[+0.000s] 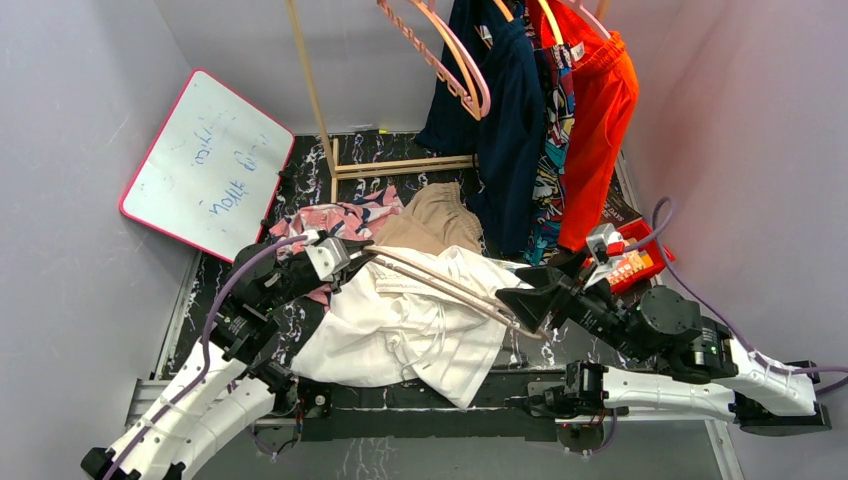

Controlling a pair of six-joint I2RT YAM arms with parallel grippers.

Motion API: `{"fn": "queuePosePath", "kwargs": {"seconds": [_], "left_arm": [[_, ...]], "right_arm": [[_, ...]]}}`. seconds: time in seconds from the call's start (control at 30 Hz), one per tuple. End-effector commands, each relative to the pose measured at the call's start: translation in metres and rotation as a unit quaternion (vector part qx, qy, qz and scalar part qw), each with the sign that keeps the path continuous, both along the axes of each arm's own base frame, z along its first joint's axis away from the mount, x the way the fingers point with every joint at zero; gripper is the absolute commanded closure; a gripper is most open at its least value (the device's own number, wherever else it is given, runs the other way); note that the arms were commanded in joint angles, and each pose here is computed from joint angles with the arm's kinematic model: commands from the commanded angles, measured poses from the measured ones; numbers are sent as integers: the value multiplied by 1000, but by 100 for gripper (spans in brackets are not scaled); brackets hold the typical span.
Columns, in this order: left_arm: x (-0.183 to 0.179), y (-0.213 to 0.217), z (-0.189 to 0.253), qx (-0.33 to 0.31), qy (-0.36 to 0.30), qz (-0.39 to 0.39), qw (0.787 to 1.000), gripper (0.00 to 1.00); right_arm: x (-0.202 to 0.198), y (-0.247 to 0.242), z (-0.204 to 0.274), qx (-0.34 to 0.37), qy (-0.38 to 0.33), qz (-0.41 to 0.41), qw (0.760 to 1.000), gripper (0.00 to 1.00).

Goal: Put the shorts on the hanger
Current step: Pick up the hanger at the center of the board.

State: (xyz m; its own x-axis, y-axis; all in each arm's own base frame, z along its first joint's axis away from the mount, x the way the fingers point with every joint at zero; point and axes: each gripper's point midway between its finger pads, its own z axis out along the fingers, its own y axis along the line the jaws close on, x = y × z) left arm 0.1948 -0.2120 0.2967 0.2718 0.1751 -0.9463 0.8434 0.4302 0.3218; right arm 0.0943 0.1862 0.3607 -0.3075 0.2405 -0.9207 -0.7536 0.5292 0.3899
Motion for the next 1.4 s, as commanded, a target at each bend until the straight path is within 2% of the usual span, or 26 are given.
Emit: {"fn": "queuePosePath", "kwargs": {"seconds": [0.0,0.23,0.4,0.8,1.0,1.27,1.37], "left_arm": [[6,9,26,-68,3,47,997,100],[-2,25,21,-79,-1,75,994,100],[-6,36,15,-78,-7,95,992,100],[8,40,18,-105,51,140,983,100],[6,39,19,-110,52,134,984,100],[-11,28,53,-140,55,82,985,100],[-21,26,66,-149,48,59,986,100]], "right_arm": [[11,-18,5,45,12,-45,998,30],[9,-22,6,56,-4,-39,998,29],[0,-28,28,89,-49,-9,995,29],[-12,-17,29,39,-103,40,993,31],[-11,-40,47,83,-126,22,988,31],[1,-6,4,-53,-111,17,992,31],[9,-4,3,-63,-116,-2,991,31]]}}
